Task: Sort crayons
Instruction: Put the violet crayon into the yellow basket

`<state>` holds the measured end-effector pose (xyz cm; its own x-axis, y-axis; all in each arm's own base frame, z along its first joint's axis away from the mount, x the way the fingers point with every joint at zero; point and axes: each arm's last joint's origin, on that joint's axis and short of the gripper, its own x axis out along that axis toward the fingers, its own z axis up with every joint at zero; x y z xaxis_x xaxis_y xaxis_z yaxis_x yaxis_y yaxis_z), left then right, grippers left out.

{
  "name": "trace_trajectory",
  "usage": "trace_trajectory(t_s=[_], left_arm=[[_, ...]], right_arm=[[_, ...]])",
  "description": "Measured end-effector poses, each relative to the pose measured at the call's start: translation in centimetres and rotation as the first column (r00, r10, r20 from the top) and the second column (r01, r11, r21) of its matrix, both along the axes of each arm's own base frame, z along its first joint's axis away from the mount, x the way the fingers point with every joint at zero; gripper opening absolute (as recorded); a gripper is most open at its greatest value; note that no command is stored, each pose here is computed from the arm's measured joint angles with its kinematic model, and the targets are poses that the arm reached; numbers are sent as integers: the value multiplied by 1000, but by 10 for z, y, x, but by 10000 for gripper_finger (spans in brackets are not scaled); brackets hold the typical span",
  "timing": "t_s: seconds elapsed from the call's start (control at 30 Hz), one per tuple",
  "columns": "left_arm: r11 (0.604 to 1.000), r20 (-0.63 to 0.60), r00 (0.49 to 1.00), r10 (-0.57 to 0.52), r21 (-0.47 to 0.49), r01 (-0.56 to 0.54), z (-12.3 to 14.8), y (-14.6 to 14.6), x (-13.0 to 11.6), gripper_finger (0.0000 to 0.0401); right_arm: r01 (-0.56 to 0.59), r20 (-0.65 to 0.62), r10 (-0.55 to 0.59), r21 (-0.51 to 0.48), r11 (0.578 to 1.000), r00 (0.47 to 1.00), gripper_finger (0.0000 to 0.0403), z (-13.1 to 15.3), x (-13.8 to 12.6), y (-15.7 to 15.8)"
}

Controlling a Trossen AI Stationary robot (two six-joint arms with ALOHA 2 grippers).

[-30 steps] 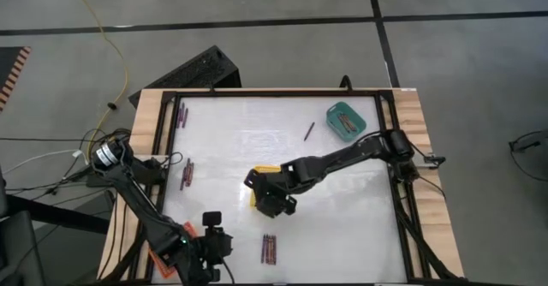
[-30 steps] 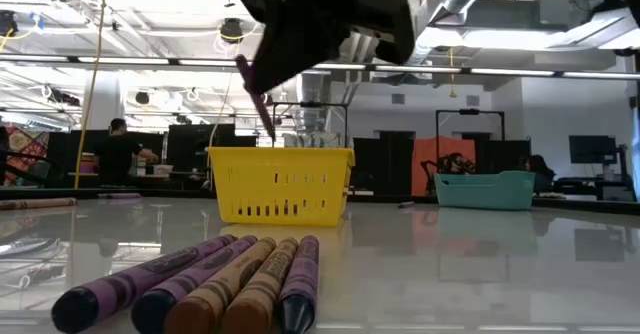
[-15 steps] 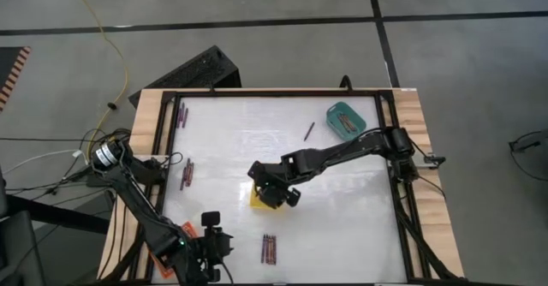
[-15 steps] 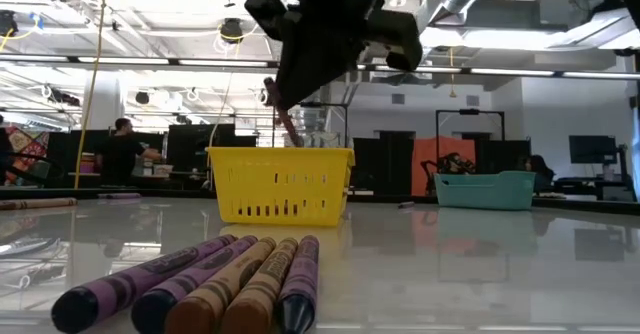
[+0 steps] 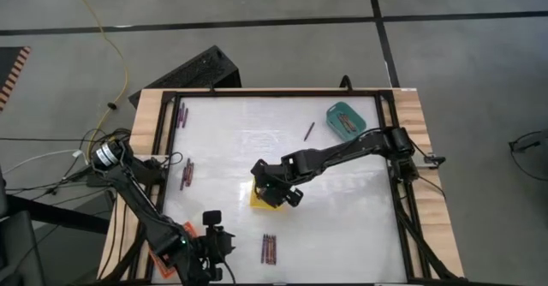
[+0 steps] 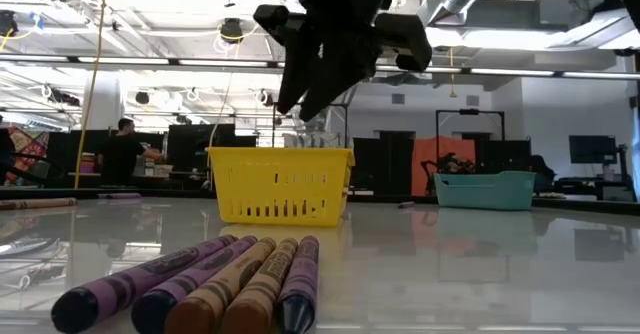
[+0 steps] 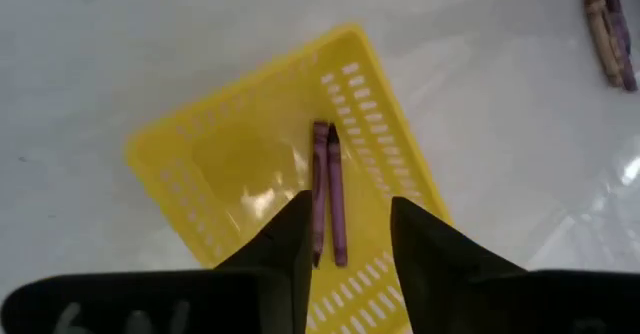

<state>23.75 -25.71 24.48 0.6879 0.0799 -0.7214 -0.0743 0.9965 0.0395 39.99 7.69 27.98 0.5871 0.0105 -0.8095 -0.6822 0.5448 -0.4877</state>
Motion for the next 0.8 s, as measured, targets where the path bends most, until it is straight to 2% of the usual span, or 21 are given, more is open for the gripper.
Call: trace_trajectory(t_s=[0.07,0.13,0.27,0.47,0.6,0.8], left_arm=[[1000,6,1000,-24,12,24,0,0,2,132],[997,-1,998,-68,41,68,-1,0,5,132],[982,-33,986,-166,88,168,-10,-1,17,132],[945,-123,945,-303,90,315,-32,9,48,132],[899,-135,901,-413,94,427,-41,15,66,132],[794,-166,798,-580,107,599,-46,24,79,132]], right_arm=[[-12,4,12,-23,1000,1000,135,4,-5,10],[-26,12,26,-5,1000,1000,136,9,-12,24],[-26,-15,27,68,997,1000,136,16,-32,59],[16,-107,2,170,985,994,136,9,-61,116],[44,-146,-12,215,976,989,136,6,-81,146],[142,-230,-83,257,956,970,136,-8,-108,174]])
